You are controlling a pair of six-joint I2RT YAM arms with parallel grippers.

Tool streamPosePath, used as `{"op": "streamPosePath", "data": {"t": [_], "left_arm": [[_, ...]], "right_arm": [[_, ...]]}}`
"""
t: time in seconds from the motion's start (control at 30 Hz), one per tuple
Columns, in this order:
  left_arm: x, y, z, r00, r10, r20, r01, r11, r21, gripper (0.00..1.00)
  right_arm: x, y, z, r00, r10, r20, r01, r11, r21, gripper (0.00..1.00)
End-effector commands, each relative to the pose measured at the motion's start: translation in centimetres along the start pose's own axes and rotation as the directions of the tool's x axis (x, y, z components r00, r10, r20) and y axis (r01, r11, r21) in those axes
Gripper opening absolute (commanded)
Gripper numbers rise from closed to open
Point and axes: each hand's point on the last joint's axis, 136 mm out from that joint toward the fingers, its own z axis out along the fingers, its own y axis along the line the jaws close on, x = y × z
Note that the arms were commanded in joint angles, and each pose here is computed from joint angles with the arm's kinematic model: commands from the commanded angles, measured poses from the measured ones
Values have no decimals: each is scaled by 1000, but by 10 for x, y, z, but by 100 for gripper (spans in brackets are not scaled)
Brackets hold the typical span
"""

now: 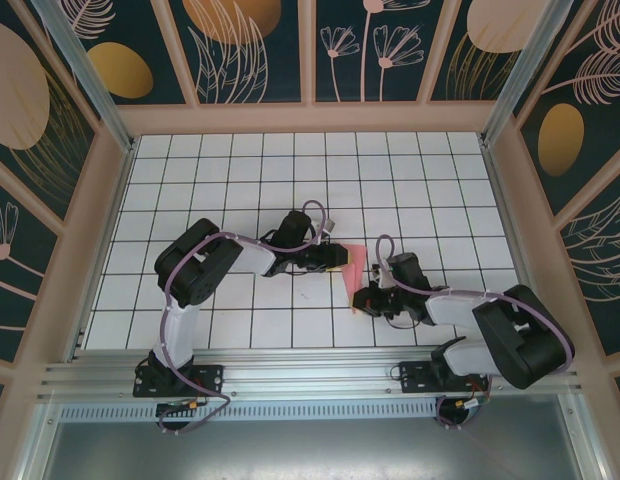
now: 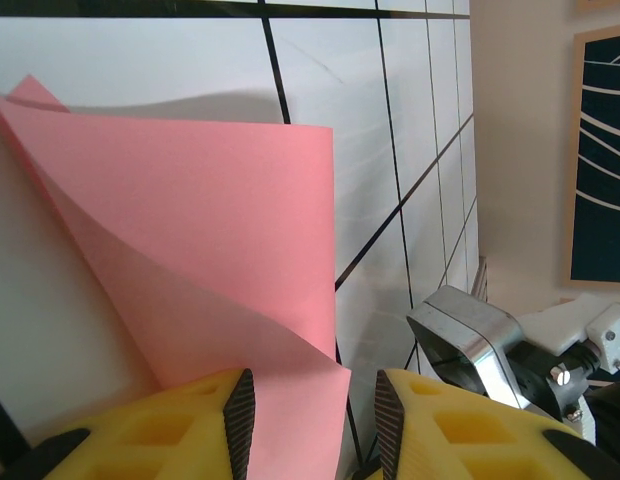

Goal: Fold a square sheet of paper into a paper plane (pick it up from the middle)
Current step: Fold the wing for the fifth time at the center of the table.

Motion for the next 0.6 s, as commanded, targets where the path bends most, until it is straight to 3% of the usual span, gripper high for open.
{"op": "streamPosePath", "data": {"t": [0.0, 0.3, 0.57], "left_arm": [[26, 95, 5, 995, -101, 3, 97, 954, -284, 40], [26, 97, 4, 995, -103, 3, 100, 952, -290, 39], [28, 98, 5, 995, -105, -1, 100, 951, -291, 38]], "right_arm": [[20, -30, 4, 995, 80, -54, -74, 992, 101, 0], [7, 18, -11, 999, -33, -10, 33, 999, -16, 0], [21, -9, -2, 999, 18, -51, -16, 999, 46, 0]]}}
